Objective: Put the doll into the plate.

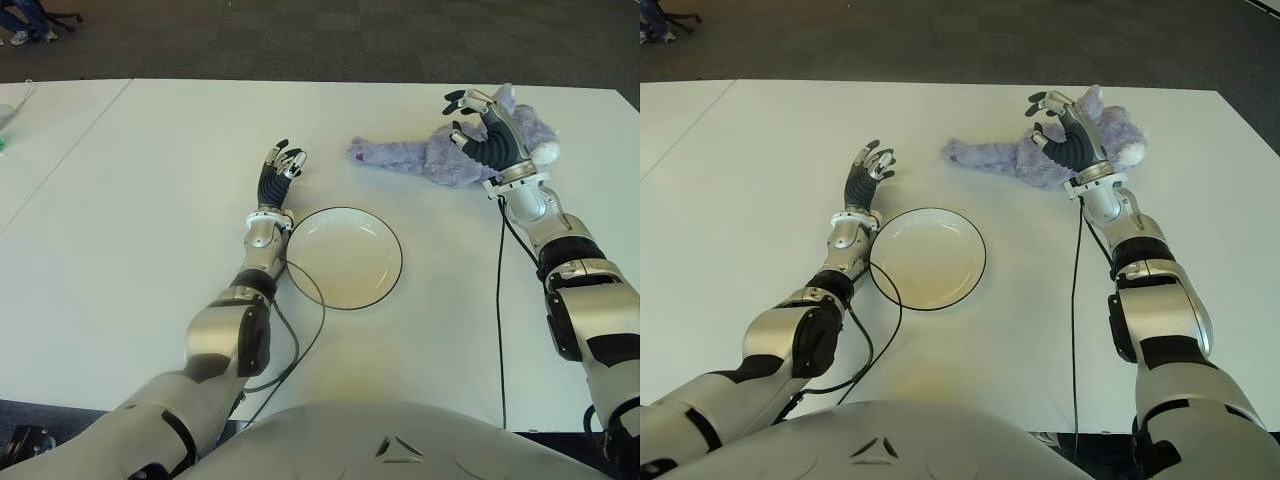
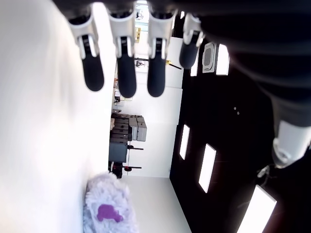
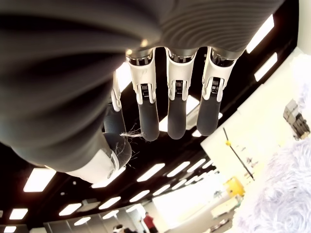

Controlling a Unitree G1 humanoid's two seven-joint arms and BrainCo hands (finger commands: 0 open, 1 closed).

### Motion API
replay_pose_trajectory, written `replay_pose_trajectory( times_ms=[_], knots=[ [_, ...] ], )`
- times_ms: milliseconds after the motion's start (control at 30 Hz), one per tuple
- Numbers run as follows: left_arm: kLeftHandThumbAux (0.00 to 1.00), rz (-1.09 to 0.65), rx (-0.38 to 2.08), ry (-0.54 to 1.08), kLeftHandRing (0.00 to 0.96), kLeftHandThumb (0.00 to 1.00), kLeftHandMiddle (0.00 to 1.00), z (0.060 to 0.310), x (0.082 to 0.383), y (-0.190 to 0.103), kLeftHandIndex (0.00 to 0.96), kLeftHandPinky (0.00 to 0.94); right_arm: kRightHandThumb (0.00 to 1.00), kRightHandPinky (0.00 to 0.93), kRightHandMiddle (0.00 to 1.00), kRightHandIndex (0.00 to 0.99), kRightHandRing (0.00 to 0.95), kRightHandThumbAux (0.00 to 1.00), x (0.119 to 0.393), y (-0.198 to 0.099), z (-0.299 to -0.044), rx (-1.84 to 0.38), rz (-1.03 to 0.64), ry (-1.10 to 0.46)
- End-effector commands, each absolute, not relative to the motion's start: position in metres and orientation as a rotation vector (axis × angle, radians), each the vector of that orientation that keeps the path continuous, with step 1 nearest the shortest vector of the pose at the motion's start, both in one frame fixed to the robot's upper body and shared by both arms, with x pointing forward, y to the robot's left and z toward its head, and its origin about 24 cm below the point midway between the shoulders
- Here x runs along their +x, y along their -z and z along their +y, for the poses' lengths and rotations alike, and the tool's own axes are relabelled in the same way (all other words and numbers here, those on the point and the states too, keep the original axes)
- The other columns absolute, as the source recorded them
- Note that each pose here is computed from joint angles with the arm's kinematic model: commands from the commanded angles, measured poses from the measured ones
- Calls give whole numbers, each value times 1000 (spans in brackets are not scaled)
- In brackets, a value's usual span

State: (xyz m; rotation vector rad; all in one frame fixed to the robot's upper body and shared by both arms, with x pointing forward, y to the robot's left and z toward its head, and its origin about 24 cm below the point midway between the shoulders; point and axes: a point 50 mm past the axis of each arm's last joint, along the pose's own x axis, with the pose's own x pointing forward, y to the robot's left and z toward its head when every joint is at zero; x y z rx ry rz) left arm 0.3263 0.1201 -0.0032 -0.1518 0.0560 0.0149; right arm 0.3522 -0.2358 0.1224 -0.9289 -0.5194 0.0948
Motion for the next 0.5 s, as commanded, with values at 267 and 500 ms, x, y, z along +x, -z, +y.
replay_pose_trajectory(
  times_ms=[267,500],
  knots=[
    [538,502,-160,-35,288,0,273,117,251,91,147,283,14,0,0,5,0,486,373,-109,-261,-1130,-79,-105],
    [539,511,-160,-40,283,0,270,116,251,92,146,255,64,0,0,0,0,439,372,-96,-262,-1130,28,-114]
  ],
)
